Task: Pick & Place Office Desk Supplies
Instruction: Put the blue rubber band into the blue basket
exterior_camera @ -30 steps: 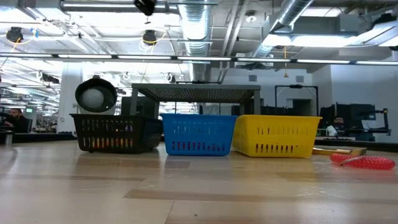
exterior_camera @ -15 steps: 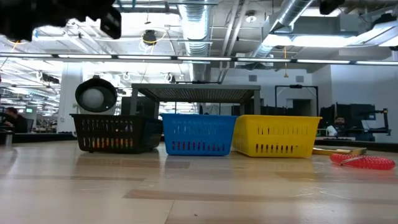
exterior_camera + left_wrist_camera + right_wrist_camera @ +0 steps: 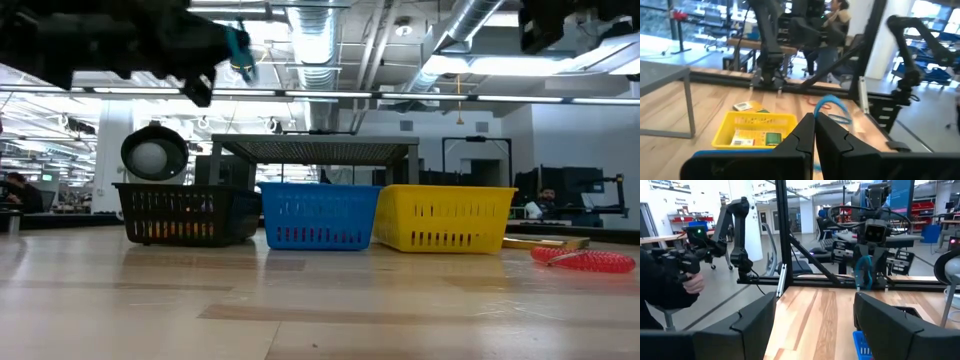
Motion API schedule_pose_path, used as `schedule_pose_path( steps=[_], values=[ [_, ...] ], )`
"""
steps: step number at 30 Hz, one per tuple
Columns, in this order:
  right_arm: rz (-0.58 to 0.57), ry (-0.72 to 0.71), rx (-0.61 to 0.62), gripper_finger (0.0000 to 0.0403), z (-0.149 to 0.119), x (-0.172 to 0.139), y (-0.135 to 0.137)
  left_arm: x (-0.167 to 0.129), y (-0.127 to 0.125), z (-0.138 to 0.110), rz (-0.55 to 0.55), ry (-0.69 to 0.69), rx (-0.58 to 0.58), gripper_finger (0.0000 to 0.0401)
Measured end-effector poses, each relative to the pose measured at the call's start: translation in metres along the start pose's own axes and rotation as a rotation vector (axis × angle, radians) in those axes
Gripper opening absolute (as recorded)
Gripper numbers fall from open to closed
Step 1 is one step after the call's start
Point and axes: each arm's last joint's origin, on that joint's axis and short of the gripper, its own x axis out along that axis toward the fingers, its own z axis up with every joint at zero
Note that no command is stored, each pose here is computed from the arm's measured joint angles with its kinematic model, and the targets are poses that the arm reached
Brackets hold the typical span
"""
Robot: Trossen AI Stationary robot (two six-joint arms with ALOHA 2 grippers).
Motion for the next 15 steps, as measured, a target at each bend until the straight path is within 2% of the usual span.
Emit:
schedule_pose_path(
  steps=[8, 15],
  values=[
    [-0.002, 0.043, 0.020, 0.0265, -0.016, 0.006, 0.001, 0.040, 0.008, -0.003, -0.009, 0.055, -0.004, 0.0002],
    [-0.002, 0.065, 0.014, 0.0265, -0.028, 0.016, 0.004, 0.069, 0.016, -0.012, 0.043, 0.197, -0.026, 0.0002]
  ],
)
